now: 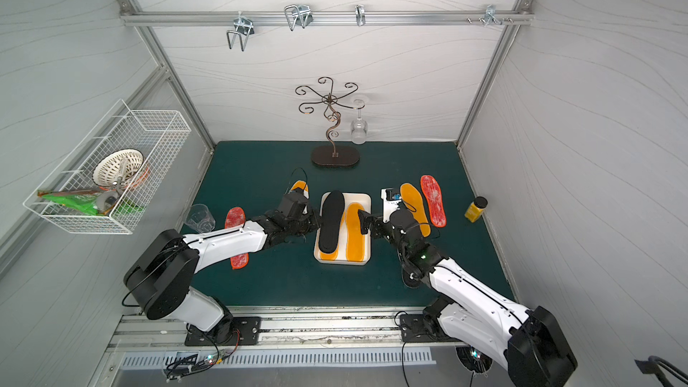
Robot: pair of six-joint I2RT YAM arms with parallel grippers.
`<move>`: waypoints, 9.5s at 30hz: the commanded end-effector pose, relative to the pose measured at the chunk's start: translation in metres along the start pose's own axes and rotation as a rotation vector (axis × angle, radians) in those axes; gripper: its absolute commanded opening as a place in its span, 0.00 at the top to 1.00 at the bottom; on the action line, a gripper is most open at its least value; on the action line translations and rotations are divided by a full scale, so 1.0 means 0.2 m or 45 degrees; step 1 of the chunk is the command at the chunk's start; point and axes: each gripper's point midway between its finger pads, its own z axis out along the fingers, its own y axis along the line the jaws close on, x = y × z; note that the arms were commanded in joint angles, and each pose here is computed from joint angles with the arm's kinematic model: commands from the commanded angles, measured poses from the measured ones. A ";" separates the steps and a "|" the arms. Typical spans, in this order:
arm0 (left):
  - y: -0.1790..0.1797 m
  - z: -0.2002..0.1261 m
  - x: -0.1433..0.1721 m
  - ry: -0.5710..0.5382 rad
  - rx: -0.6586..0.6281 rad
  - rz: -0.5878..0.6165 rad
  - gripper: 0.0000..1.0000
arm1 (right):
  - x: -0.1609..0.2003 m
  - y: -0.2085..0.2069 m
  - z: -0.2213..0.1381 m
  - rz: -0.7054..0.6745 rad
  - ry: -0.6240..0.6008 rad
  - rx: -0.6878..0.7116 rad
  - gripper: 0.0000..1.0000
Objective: Put the insoles into the storage box
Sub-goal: Place the insole in the storage box, then adjust the insole in the storage box, then pick up the insole from the center of the board.
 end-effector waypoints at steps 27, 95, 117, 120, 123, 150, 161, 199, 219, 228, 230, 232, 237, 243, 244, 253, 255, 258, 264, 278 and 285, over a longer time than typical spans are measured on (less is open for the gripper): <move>0.02 0.14 -0.02 -0.018 -0.050 0.014 1.00 | 0.03 -0.02 0.00 0.027 0.036 -0.004 0.01; 0.41 -0.16 0.06 0.008 -0.250 0.100 0.79 | 0.80 0.30 0.41 -0.177 1.130 0.025 1.00; 0.35 -0.02 0.16 0.098 -0.245 0.119 0.82 | 0.84 0.43 0.46 -0.177 1.138 -0.082 1.00; 0.37 -0.04 0.16 0.091 -0.262 0.111 0.82 | 0.81 0.42 0.45 -0.182 1.124 -0.069 1.00; 0.37 -0.07 0.15 0.070 -0.273 0.104 0.82 | 0.75 0.38 0.43 -0.201 1.108 -0.025 1.00; -0.36 -0.29 0.19 0.147 0.164 0.601 0.64 | 0.54 -0.95 -0.32 0.805 0.831 0.888 0.49; -0.34 -0.20 0.21 0.181 0.106 0.585 0.64 | 0.71 -0.81 -0.25 1.022 0.874 0.636 0.50; -0.53 -0.24 0.37 0.255 0.440 0.743 0.60 | 0.76 -0.60 -0.20 0.781 1.010 0.432 0.51; -0.49 -0.23 0.35 0.235 0.369 0.748 0.60 | 0.73 -0.43 -0.17 0.896 0.984 0.186 0.64; -0.56 -0.25 0.36 0.251 0.425 0.774 0.59 | 0.75 -0.55 -0.21 0.805 1.005 0.385 0.49; -0.56 -0.25 0.36 0.256 0.427 0.782 0.59 | 0.77 -0.55 -0.20 0.801 1.015 0.375 0.49; -0.57 -0.25 0.37 0.257 0.432 0.786 0.58 | 0.77 -0.55 -0.18 0.790 1.019 0.359 0.51; -0.56 -0.23 0.39 0.276 0.428 0.789 0.58 | 0.79 -0.52 -0.15 0.740 1.042 0.330 0.59; -0.55 -0.20 0.41 0.294 0.419 0.790 0.56 | 0.81 -0.48 -0.11 0.687 1.061 0.321 0.68; -0.55 -0.20 0.41 0.297 0.415 0.791 0.55 | 0.81 -0.48 -0.11 0.685 1.060 0.328 0.70; -0.52 -0.20 0.39 0.268 0.370 0.793 0.51 | 0.81 -0.52 -0.14 0.673 1.049 0.392 0.93; -0.52 -0.20 0.38 0.250 0.356 0.792 0.50 | 0.81 -0.52 -0.14 0.673 1.053 0.393 0.97; -0.51 -0.21 0.35 0.221 0.334 0.786 0.50 | 0.80 -0.52 -0.14 0.670 1.046 0.395 1.00; -0.50 -0.21 0.35 0.209 0.321 0.785 0.49 | 0.77 -0.51 -0.14 0.654 1.027 0.388 1.00; -0.52 -0.23 0.33 0.215 0.325 0.800 0.35 | 0.63 -0.46 -0.16 0.665 0.959 0.313 1.00; -0.50 -0.26 0.26 0.132 0.265 0.793 0.18 | 0.53 -0.43 -0.17 0.663 0.931 0.278 1.00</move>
